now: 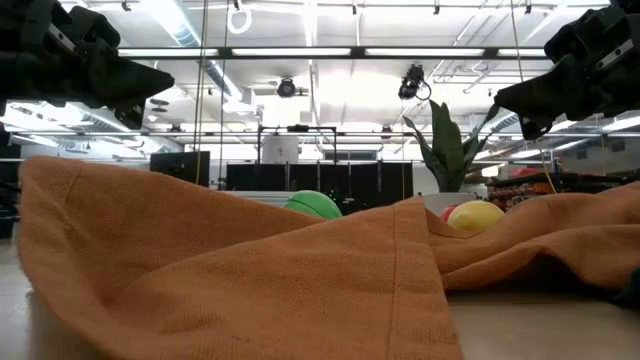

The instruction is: Pick and placing Produce into tupperware

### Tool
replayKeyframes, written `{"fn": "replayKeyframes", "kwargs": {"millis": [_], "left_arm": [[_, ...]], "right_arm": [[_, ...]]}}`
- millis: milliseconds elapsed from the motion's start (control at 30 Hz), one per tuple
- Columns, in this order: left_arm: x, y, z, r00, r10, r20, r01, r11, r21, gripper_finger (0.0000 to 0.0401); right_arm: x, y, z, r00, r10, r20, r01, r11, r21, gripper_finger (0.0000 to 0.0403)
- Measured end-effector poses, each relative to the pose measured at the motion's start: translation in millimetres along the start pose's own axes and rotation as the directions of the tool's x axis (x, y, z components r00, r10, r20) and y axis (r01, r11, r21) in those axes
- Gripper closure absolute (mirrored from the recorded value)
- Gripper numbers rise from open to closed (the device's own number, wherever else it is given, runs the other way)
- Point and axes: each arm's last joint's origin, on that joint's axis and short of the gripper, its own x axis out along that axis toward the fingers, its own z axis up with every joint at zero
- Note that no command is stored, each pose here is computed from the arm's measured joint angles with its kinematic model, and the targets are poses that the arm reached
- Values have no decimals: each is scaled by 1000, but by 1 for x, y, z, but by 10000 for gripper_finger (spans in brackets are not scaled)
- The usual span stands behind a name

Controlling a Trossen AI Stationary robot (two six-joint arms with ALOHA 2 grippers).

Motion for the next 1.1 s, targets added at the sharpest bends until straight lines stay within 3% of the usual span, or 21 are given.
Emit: {"fn": "replayKeyframes", "kwargs": {"millis": [1100], "left_arm": [[0, 0, 0, 1000, 0, 0, 0, 1000, 0, 361]], "right_arm": [[0, 0, 0, 1000, 0, 0, 0, 1000, 0, 402]]}}
